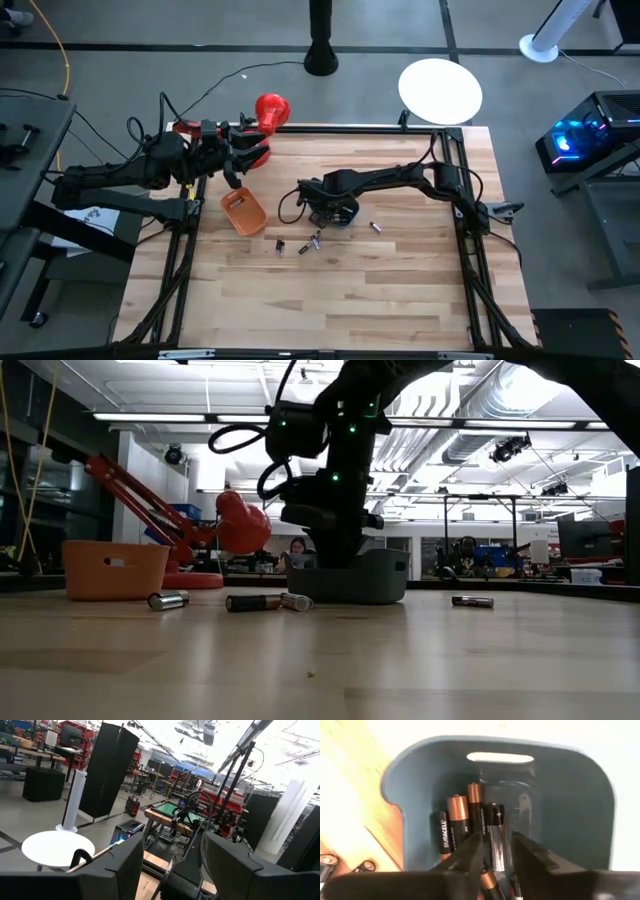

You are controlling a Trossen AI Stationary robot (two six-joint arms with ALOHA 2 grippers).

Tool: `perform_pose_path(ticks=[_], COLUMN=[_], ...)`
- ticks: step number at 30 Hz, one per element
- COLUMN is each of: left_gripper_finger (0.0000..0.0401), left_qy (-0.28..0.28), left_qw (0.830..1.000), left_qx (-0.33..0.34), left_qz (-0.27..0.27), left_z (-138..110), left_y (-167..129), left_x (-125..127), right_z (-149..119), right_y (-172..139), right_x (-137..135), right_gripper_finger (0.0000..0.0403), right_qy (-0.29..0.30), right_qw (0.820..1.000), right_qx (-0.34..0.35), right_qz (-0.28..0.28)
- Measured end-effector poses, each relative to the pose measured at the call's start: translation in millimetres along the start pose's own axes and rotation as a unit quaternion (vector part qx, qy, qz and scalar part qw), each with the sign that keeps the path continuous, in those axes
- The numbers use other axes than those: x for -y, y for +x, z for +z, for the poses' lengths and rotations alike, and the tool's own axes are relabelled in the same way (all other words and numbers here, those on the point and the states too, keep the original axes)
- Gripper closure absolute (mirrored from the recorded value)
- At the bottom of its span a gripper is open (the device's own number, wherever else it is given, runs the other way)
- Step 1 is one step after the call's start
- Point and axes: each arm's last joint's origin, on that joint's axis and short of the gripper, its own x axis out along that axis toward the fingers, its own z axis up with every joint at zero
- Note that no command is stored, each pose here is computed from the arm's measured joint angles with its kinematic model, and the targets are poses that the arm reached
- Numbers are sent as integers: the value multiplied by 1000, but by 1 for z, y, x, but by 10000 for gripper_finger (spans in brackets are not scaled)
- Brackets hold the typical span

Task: Sort batteries
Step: Put the silver battery from the blue bin into the orange bin

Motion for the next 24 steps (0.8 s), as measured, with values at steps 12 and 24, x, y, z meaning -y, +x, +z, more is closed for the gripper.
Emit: perform_pose_path(ticks=[12,24], left_gripper_finger=[208,208], left_qy=[0,0], left_qw=[1000,1000], left_qx=[-1,-1], left_qz=[-2,-4], left_z=[0,0], left_y=[0,0], left_x=[0,0], right_z=[-5,-5], right_y=[26,20], right_x=[-1,1], right_gripper_finger=[280,381], right_qy=[-2,-29], right_qw=[999,997], right_qx=[-44,-59], right_qz=[-14,-34])
